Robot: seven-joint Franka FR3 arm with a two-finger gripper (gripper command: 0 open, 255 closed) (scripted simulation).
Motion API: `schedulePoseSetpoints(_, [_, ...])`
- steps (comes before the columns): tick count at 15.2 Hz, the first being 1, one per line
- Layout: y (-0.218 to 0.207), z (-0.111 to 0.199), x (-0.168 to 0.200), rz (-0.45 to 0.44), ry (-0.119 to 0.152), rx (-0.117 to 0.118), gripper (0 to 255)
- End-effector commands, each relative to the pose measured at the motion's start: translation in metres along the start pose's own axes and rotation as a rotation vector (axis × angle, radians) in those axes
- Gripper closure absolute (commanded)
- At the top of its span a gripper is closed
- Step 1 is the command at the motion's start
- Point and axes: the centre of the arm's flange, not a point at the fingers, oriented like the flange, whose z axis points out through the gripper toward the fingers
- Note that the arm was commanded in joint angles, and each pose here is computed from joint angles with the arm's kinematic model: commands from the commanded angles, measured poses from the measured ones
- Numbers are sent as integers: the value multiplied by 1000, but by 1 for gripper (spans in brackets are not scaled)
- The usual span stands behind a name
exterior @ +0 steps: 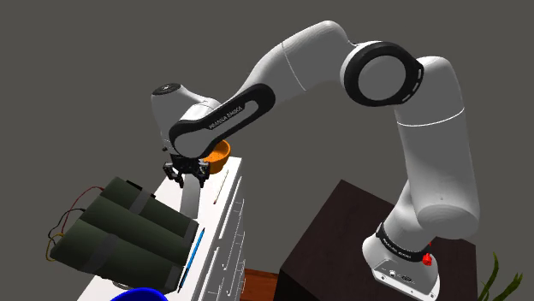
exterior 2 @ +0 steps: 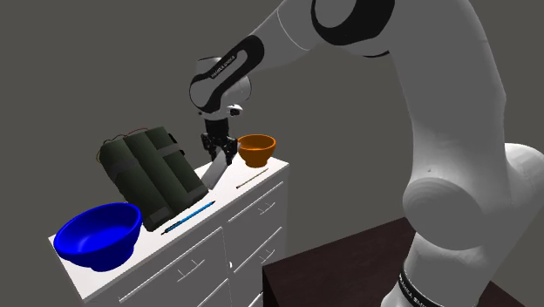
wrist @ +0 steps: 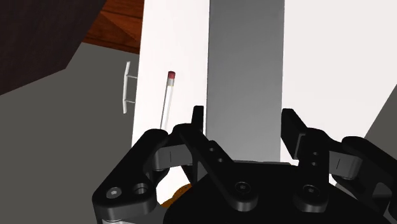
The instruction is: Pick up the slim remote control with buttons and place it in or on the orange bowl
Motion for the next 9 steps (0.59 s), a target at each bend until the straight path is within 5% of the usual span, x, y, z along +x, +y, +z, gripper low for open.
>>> schedulePoseSetpoints(1, [1, -11, -1, 0, 0, 0, 255])
schedulePoseSetpoints(9, [1, -53, 0, 0, 0, 0, 255])
